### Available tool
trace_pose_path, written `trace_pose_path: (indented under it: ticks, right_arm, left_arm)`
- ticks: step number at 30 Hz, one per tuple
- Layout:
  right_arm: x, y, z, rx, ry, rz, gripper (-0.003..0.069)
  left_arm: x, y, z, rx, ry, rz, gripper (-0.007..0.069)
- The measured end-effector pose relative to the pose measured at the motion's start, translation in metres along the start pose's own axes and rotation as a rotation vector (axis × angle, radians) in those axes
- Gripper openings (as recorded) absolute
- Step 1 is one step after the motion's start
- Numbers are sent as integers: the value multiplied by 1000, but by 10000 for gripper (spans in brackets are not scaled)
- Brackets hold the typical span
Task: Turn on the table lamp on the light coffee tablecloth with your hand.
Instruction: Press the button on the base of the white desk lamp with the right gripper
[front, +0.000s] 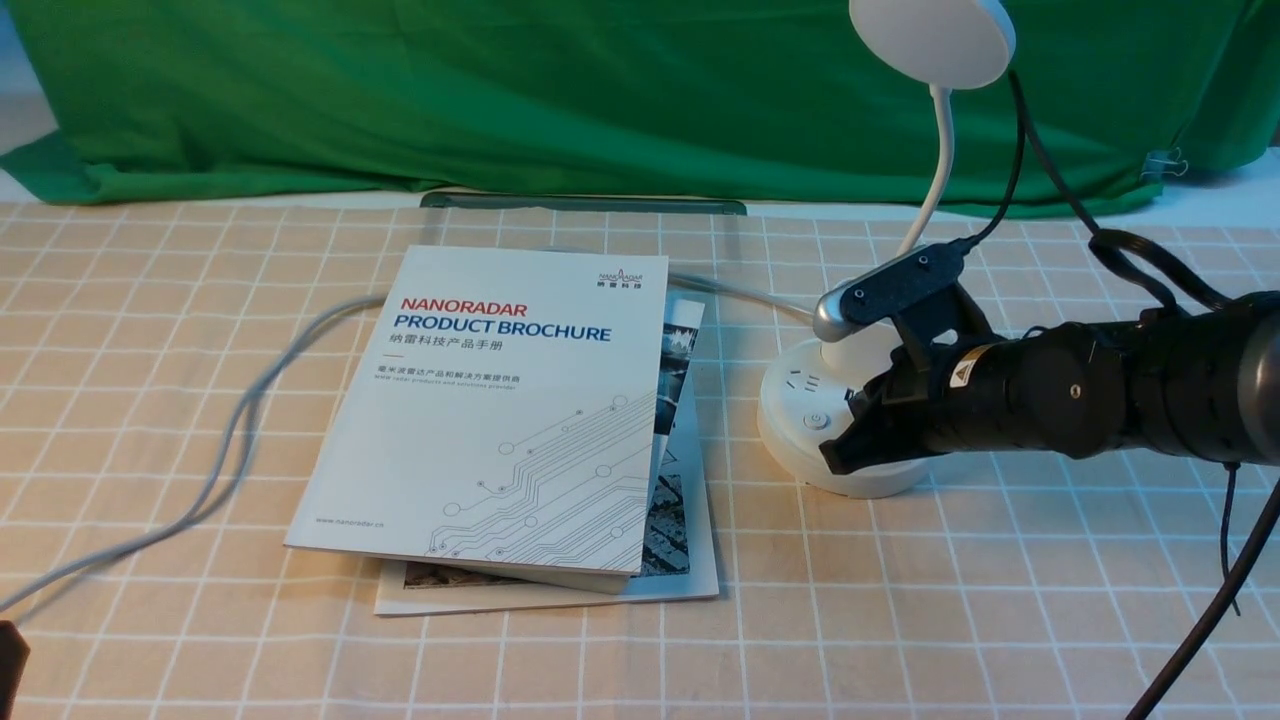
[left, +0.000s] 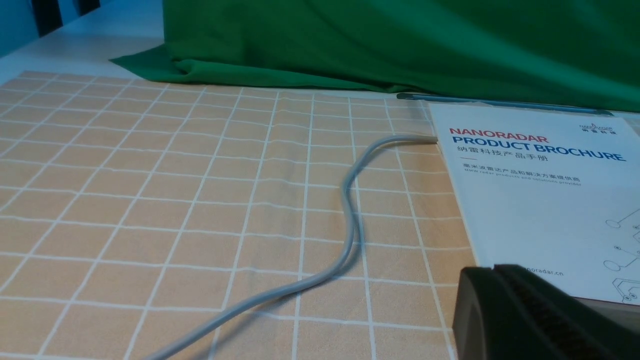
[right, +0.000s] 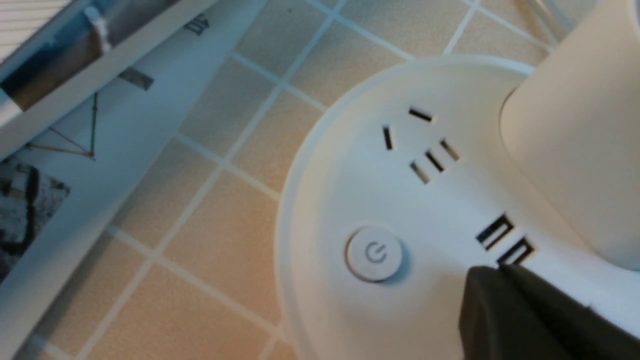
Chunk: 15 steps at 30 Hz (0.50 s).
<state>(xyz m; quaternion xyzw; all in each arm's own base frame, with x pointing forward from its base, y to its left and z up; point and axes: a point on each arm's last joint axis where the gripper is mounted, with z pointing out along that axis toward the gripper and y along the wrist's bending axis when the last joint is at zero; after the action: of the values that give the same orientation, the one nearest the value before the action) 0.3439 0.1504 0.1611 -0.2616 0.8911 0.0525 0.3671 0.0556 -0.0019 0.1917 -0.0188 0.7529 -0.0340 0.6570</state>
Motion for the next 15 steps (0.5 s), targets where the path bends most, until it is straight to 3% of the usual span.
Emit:
trace_pose_path:
  ticks: [15]
  right_arm:
    - [-12,-2,-16,-48,79,44,30]
  left_arm:
    - [0,0,0,0,0,0,21]
